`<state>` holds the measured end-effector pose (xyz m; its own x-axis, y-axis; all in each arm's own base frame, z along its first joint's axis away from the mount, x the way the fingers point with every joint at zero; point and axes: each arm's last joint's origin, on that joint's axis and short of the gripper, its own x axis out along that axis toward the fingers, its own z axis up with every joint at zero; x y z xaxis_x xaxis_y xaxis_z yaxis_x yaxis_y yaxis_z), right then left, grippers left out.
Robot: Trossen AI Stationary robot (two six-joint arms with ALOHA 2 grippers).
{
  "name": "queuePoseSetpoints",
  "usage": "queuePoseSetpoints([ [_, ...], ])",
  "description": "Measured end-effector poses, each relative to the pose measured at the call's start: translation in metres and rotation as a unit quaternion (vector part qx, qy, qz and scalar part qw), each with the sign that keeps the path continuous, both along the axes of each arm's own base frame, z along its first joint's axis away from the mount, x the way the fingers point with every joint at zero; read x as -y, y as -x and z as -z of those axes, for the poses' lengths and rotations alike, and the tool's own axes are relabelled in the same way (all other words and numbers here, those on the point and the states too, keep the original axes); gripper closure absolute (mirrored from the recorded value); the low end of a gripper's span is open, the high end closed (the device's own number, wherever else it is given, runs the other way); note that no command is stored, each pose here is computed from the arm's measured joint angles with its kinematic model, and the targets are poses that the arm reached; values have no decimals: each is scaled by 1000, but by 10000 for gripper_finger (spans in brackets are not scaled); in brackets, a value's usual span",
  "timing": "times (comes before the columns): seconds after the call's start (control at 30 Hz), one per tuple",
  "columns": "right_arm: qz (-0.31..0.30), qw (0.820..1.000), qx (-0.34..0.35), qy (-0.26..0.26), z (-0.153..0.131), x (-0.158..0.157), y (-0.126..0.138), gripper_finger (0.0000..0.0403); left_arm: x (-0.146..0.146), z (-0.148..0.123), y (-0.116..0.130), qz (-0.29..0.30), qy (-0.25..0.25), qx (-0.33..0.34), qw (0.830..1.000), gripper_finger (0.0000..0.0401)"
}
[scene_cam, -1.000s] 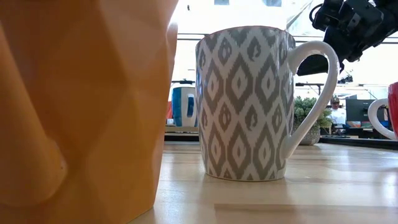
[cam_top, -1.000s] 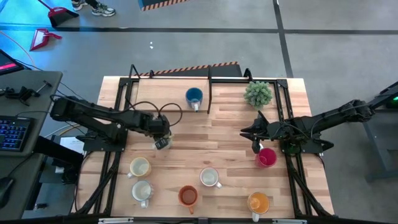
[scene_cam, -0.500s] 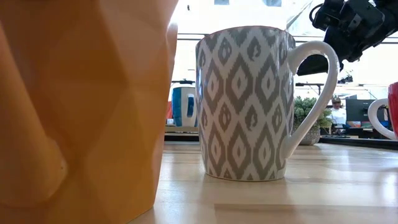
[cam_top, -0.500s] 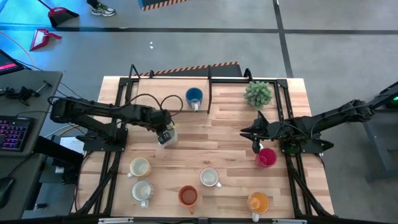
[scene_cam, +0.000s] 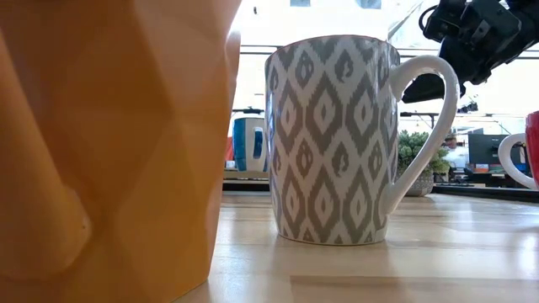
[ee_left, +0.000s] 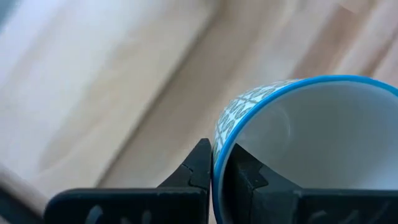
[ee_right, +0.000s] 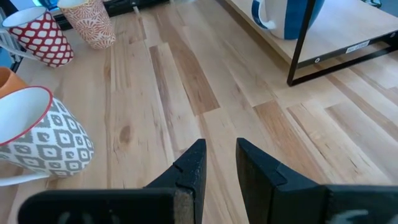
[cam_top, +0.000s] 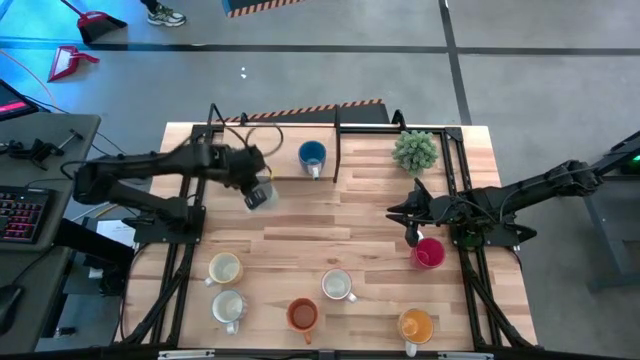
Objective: Place coffee mugs
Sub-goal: Put the green patterned mug on the shelf
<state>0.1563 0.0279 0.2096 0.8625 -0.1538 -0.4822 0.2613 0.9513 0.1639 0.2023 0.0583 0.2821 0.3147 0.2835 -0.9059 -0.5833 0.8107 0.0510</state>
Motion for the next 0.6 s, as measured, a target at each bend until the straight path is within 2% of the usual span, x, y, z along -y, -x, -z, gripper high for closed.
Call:
queuePoseSetpoints([
  [0.2, 3, 1000, 3, -6, 0, 0, 0, 336, -35, -15, 9, -68, -12, 16, 998, 391],
  [0.37, 3, 1000, 9, -7, -1, 0, -1, 336, -54, -6, 17, -99, 20, -12, 995, 391],
  [0.6, 3, 1000, 8, -7, -1, 0, -1, 336, -76, 4, 22, -136, 28, -44, 989, 391],
])
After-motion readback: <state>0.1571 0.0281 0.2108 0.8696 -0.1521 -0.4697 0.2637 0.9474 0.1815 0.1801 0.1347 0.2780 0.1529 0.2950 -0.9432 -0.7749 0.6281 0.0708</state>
